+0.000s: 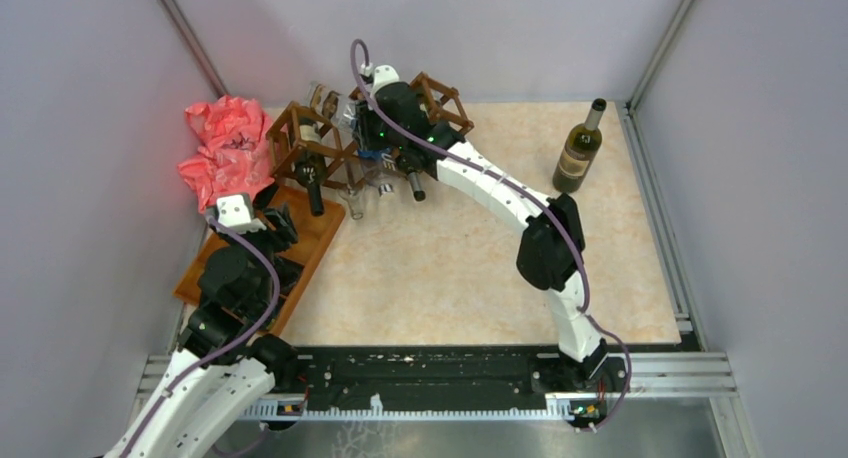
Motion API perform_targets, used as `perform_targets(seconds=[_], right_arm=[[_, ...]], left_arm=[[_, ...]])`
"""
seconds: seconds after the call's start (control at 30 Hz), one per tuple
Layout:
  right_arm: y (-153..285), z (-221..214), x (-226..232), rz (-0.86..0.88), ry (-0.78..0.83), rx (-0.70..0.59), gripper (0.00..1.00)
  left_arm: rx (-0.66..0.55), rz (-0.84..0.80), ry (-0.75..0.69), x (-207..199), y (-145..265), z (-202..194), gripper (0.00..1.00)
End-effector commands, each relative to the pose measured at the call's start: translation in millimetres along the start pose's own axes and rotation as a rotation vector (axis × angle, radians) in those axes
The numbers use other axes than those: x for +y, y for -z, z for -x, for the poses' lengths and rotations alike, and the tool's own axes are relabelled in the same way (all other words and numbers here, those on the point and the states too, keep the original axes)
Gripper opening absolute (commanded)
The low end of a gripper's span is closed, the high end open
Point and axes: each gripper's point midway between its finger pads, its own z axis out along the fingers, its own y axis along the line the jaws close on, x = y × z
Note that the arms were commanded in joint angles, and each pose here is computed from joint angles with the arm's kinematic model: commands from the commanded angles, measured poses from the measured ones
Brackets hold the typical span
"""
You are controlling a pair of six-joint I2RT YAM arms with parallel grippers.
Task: Put the wine bottle on the wine rack
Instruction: Place the wine bottle in the wine rack.
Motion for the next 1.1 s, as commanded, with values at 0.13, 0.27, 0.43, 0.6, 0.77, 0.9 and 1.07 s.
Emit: perform_targets(seconds=[0.13, 0.27, 0.43, 0.6, 0.77, 0.9, 1.07], right_arm=[[29.0, 12.6, 56.5, 0.077, 0.037, -0.059, 0.33], [22.6, -2.8, 61.8, 0.065, 0.029, -0.037, 0.43], [14.1, -18.2, 67.9, 0.053, 0.027, -0.018, 0.5], [11.1, -24.4, 68.8, 0.04, 0.026, -0.01, 0.51], [20.0, -16.5, 66.7, 0.032, 0.062, -0.019, 0.7], [34.7, -6.5, 63.5, 0.039, 0.115, -0.028, 0.84], [71.9, 3.1, 85.6, 0.315, 0.273, 0.011, 0.85]], left_arm=[[-0.005, -0.022, 0.015, -2.9, 0.7, -1.5, 0.68], [-0.005, -0.029, 0.016, -3.6, 1.0, -1.6, 0.68], [-0.011, -0.026, 0.018, -2.3, 1.4, -0.4, 0.68], [-0.014, -0.026, 0.018, -1.8, 1.4, -0.1, 0.68], [-0.014, -0.031, 0.015, -2.3, 1.1, -0.5, 0.69], [-0.013, -0.057, 0.014, -6.6, 1.3, -0.1, 0.71], [-0.022, -0.129, 0.005, -15.8, 5.8, 2.3, 0.79]])
